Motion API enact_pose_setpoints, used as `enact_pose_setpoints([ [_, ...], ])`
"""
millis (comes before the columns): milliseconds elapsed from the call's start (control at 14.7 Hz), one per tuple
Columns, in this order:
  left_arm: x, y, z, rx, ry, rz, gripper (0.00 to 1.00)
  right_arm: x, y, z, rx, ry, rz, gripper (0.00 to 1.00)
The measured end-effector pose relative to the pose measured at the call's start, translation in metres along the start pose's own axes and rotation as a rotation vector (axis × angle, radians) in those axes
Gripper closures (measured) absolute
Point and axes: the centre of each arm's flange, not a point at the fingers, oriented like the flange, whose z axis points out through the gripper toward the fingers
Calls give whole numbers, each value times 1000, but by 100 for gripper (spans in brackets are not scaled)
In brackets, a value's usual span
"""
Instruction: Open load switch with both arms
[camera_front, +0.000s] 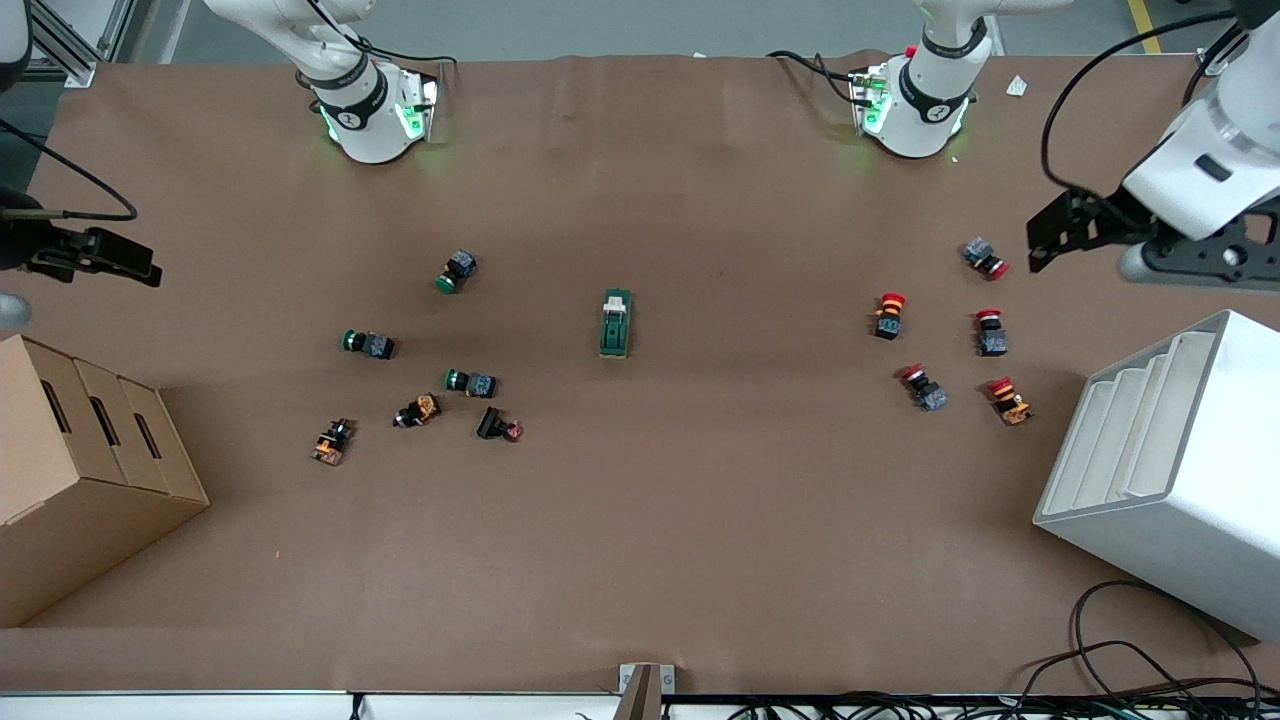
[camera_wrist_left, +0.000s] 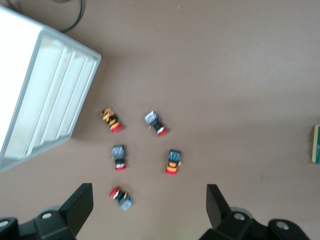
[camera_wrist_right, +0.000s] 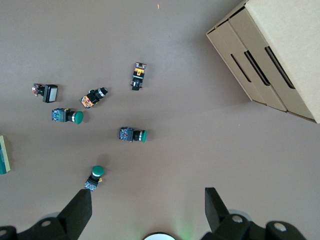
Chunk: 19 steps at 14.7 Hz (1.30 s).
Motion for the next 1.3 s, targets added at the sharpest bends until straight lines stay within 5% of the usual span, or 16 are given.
enact_pose_setpoints([
  [614,-53,-39,-6,-29,-17,-83,0,-36,4,-23,4,26,4,0],
  [1295,-55,7,-2,-14,-23,-46,0,-50,6,-34,6,40,7,0],
])
